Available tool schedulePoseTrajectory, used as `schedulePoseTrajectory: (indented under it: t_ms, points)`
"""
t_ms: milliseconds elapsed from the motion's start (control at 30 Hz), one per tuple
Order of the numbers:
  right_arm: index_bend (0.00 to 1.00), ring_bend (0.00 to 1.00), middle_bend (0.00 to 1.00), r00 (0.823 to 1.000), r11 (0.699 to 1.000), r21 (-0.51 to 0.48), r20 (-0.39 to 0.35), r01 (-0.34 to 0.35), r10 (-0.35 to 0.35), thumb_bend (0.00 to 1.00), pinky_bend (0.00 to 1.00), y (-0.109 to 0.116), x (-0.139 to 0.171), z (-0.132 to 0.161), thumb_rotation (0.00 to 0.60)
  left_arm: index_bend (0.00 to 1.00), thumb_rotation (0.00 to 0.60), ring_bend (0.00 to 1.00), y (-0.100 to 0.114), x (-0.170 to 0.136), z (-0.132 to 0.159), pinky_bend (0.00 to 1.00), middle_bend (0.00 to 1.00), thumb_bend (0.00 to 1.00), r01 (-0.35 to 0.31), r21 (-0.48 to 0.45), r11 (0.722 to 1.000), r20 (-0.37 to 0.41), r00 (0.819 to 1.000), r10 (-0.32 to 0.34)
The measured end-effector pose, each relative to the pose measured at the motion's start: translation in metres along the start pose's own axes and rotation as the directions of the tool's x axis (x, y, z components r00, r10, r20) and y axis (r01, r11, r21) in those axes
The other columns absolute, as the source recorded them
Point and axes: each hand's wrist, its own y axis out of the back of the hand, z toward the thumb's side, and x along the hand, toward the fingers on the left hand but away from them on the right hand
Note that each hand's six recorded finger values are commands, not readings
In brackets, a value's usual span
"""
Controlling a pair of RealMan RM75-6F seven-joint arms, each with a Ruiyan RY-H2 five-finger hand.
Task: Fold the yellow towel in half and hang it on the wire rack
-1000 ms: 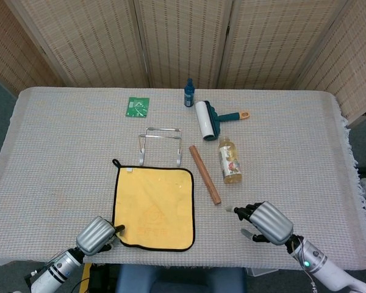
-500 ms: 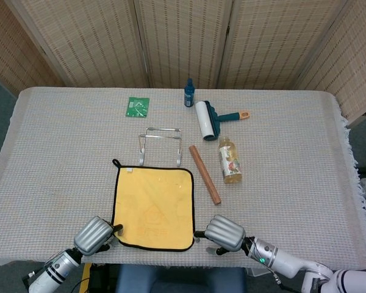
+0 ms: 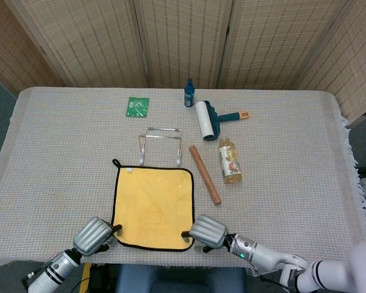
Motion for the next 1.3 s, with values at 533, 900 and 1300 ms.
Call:
schedulePoseTrajectory:
  t_ms: [533,900,1300]
  points:
    - [0.47,1.0,0.94,1.0,1.0,0.025,-0.003,-0.009,0.009,0.27,1.0,-0.006,-0.015,0.003,0.6,0.56,0.6,0.83,0.001,-0.002,-0.001,0.92,0.87,0.55,-0.001,0.0,1.0,-0.006,1.0,0.001]
    - [0.49,1.0,0.94,1.0,1.0,0.028,-0.008,0.0,0.001,0.39,1.0,-0.005,-0.026,0.005,0.6,0.56,0.6,0.83,0.002,-0.003,-0.001,0.92,0.87,0.55,-0.007,-0.002,1.0,-0.009,1.0,0.007]
    - [0.52,1.0,0.94,1.0,1.0,0.017,0.008,0.026,-0.026,0.44,1.0,0.0,-0.024,0.001,0.6,0.56,0.6,0.83,0.009,0.0,-0.005,0.92,0.87,0.55,-0.022,-0.058,0.998,-0.023,1.0,0.021]
